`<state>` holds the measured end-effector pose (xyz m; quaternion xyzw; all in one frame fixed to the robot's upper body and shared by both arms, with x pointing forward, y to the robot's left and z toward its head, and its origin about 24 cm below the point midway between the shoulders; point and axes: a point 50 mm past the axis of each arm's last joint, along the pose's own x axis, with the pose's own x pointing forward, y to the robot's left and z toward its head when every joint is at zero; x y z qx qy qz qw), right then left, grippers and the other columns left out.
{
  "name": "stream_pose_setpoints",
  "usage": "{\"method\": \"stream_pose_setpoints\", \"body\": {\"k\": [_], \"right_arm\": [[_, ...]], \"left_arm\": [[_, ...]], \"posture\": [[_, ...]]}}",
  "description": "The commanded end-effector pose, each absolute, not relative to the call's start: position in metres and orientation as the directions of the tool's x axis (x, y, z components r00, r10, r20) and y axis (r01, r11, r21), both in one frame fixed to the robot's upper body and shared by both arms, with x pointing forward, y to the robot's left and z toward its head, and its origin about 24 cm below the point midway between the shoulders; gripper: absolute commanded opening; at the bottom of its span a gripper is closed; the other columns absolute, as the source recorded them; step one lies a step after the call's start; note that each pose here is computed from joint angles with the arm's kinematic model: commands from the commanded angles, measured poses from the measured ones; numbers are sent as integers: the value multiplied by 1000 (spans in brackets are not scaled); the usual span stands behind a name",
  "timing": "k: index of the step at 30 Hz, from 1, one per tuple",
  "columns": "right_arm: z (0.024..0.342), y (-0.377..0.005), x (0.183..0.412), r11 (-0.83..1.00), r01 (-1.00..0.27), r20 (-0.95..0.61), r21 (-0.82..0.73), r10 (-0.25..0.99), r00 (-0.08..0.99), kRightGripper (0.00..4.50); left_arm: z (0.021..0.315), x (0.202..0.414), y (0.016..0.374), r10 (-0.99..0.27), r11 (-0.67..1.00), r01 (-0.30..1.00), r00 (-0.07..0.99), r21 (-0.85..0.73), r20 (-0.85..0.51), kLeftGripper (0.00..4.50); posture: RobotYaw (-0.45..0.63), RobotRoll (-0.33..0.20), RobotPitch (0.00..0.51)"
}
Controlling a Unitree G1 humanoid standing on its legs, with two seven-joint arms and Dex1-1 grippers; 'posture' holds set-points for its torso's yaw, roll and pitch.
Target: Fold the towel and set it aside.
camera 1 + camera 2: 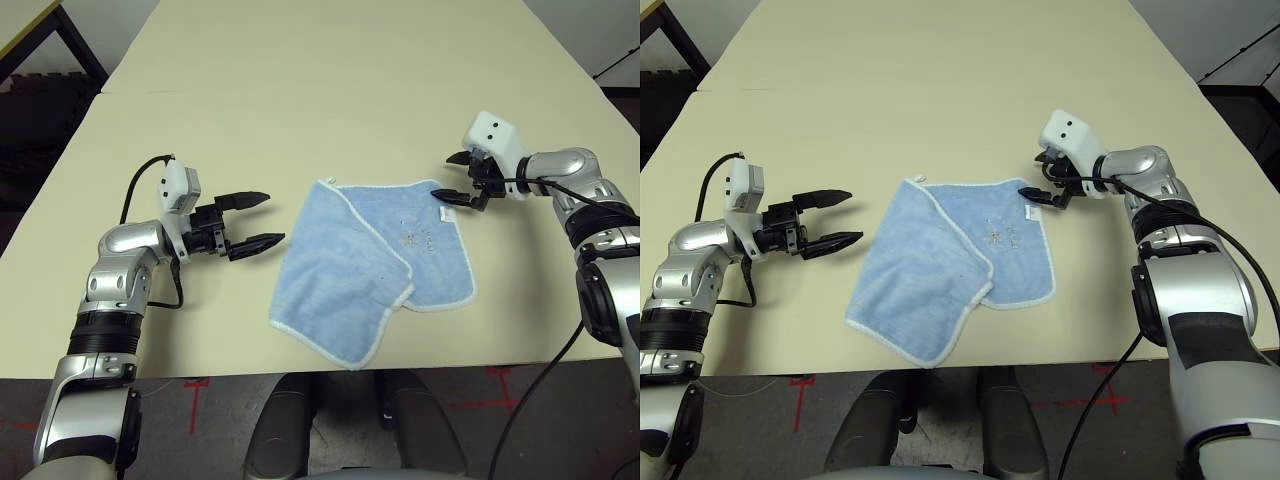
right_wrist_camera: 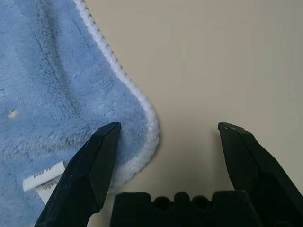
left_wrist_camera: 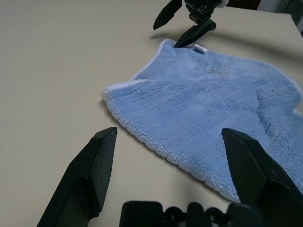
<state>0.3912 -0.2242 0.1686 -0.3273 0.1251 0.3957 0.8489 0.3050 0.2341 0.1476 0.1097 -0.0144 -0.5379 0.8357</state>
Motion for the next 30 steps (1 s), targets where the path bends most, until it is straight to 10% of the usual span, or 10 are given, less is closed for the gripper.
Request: {"method": "stream_pose_setpoints", "body": {"k": [1, 11, 24, 30], "right_arm": [[169, -223, 392, 466, -758, -484, -456, 585, 651, 4469], [169, -220, 393, 462, -764, -495, -450, 584, 644, 4469], [166, -222, 393, 469, -769, -513, -435, 572, 639, 57], [173, -225, 392, 496, -763, -477, -415, 596, 646, 20]], "left_arm": [[147, 302, 229, -920, 355, 913, 380, 201, -99, 4500], [149, 300, 225, -931, 319, 920, 349, 228, -104, 4500], [149, 297, 224, -933, 309, 922, 342, 231, -115, 4500], [149, 296, 224, -932, 310, 923, 342, 226, -117, 4500]], "posture": [[144, 0, 220], [153, 0, 215], [155, 0, 214], [153, 0, 213]]}}
